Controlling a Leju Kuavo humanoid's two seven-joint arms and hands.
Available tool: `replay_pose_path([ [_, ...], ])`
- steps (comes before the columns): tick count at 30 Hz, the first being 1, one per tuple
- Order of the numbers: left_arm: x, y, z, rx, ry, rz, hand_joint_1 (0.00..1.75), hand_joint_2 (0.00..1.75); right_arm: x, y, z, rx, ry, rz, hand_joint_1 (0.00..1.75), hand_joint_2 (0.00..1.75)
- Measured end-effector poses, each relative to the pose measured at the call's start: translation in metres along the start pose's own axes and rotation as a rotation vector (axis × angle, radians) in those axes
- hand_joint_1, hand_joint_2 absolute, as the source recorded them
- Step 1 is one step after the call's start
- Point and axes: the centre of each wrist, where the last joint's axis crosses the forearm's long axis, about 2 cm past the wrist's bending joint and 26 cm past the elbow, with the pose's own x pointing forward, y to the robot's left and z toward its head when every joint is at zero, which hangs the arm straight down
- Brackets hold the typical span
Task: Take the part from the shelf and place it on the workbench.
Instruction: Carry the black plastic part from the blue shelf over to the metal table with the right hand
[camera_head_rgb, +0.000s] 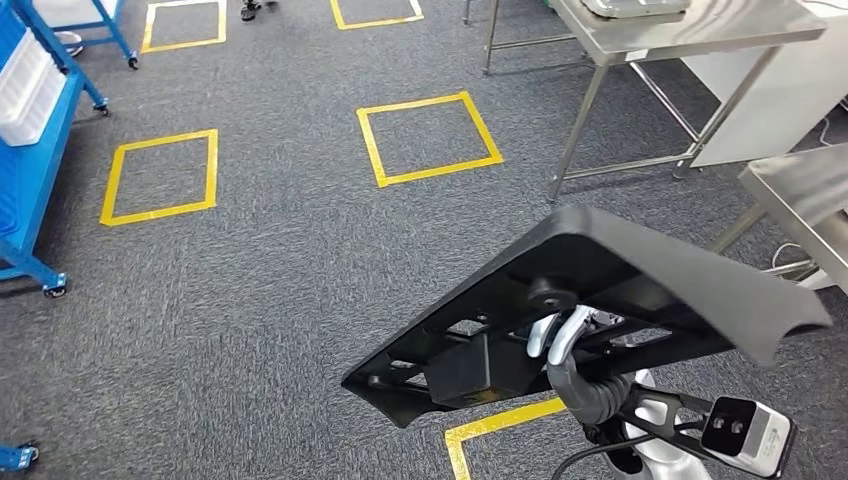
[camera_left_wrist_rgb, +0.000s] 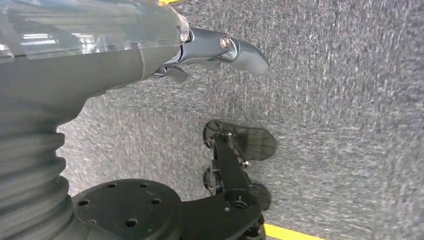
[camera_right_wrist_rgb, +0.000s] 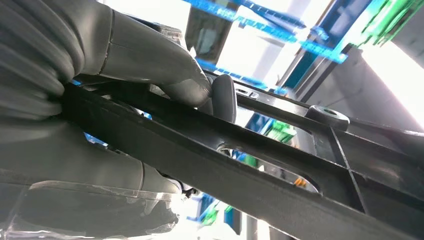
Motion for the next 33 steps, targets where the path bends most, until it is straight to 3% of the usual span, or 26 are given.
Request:
replay_pose_path([
  [16,0.002,0.001,0.0,-0.014,-0.012,-0.016,0.0,1.75,0.012,0.0,0.006,0.001,-0.005,0.023,1.75,1.75],
  [33,0.007,-0.001,-0.002,-0.011,-0.011,-0.009,0.0,1.75,0.012,-0.013,-0.007,-0.014,-0.042,0.056,1.75,1.75],
])
